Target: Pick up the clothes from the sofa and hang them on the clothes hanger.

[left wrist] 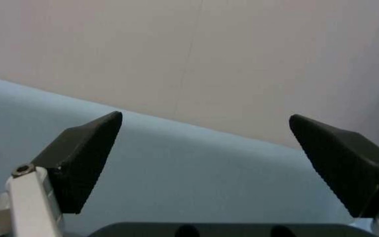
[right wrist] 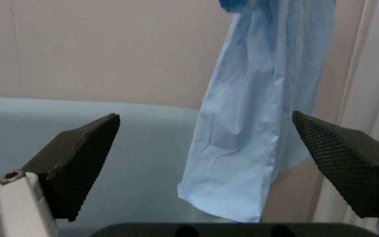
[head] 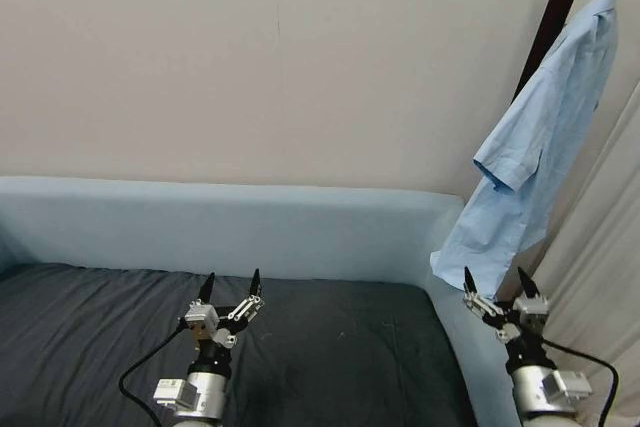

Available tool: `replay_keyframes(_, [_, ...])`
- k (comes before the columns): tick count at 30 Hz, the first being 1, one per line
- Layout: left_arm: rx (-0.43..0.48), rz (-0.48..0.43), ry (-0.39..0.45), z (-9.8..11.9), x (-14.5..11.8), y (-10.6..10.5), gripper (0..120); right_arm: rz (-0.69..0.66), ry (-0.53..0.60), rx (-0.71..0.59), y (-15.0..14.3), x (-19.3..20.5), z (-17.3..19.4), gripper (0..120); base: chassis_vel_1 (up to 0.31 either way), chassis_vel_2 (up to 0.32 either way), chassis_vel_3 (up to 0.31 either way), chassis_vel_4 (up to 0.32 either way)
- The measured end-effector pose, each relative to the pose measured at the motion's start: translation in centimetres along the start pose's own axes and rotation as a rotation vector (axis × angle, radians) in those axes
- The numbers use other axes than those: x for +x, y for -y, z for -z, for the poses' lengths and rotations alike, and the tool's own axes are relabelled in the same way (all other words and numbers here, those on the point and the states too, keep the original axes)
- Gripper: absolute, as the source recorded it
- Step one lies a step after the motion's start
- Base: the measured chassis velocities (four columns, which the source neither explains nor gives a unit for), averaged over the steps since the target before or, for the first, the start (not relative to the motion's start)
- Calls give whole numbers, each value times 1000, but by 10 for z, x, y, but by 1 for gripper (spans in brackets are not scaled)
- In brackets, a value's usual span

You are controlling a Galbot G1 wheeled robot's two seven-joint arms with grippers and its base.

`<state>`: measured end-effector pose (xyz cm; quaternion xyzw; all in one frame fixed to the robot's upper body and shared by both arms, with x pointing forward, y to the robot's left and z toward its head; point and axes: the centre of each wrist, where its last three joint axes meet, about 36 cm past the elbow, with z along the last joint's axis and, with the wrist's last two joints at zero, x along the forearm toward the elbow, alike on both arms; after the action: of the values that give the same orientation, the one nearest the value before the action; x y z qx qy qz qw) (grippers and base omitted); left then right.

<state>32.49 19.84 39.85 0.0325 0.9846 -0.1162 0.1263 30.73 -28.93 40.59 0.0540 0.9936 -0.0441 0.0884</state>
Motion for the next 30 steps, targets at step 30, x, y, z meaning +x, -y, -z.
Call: replay_keyframes(30, [-2, -7, -3, 1, -1, 0, 100, 2, 1, -7, -2, -4, 1, 100, 0, 0, 0, 0])
